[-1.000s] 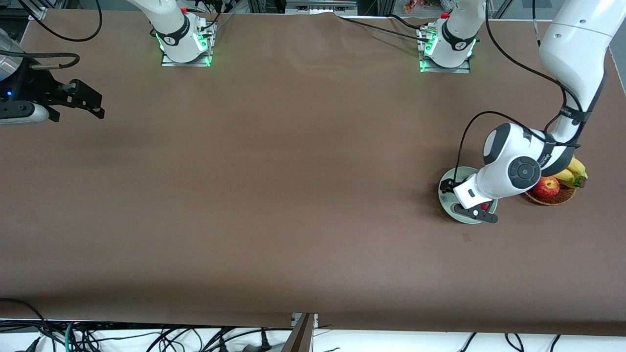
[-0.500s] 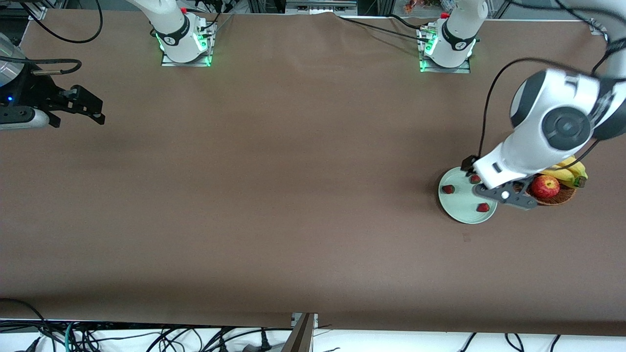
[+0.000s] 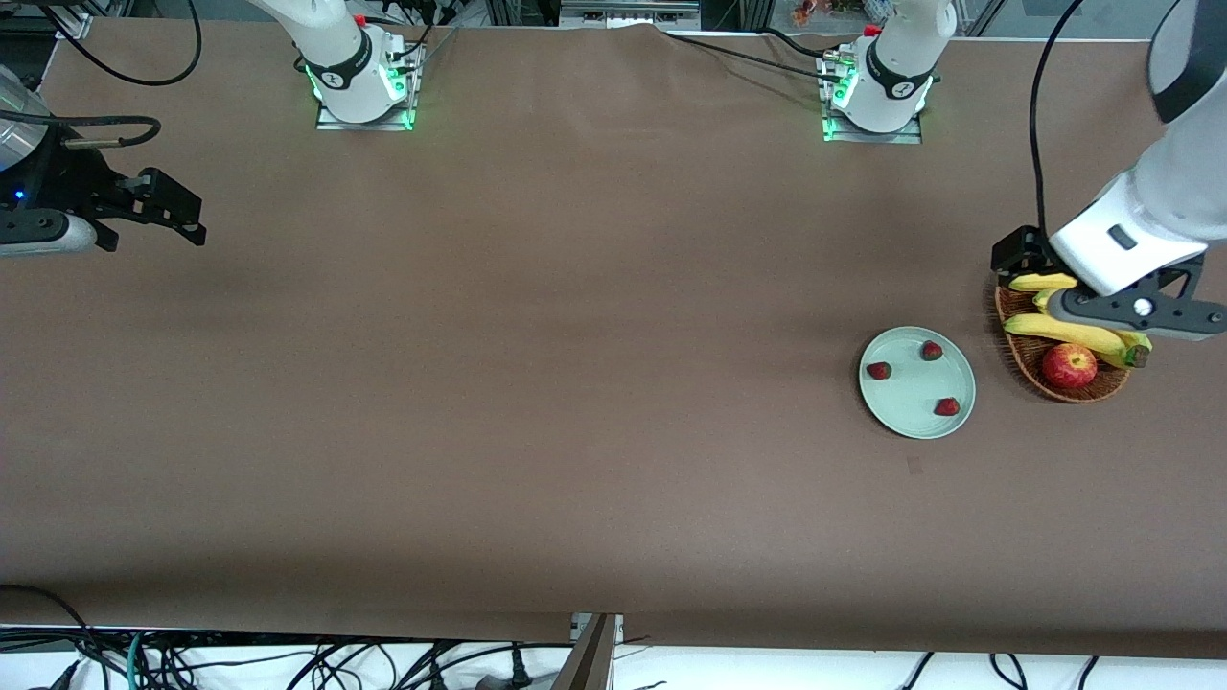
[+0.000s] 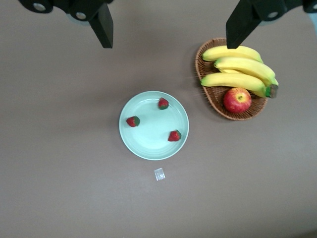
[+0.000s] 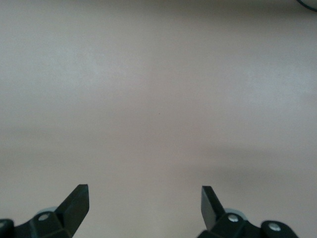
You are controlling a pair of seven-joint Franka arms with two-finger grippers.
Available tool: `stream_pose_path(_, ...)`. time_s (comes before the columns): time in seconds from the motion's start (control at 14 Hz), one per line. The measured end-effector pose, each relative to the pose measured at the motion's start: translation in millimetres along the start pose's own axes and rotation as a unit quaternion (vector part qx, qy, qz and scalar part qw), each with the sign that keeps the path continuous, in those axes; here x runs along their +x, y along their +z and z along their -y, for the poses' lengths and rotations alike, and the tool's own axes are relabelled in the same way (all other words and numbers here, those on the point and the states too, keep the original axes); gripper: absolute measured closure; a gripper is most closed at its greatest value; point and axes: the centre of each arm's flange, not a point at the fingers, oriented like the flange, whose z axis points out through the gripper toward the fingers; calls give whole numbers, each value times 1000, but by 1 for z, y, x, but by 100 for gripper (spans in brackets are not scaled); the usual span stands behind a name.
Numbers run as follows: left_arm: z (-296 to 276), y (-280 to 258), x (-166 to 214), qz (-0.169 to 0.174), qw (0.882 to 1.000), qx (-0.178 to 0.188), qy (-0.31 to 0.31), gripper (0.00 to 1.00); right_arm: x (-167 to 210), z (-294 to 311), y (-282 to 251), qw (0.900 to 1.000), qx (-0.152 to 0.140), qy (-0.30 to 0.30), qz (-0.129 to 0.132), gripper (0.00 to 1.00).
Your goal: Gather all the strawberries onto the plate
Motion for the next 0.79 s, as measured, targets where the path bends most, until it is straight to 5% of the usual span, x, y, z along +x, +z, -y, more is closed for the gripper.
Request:
stream_pose_path(0.29,28,-1,-13,2,997,-56,-49,0,0,1,0,1000,0,-1,0,0)
stream_pose_path(0.79,20,7,-58,-43,996,-48,-62,0,0,2,0,1000,0,-1,0,0)
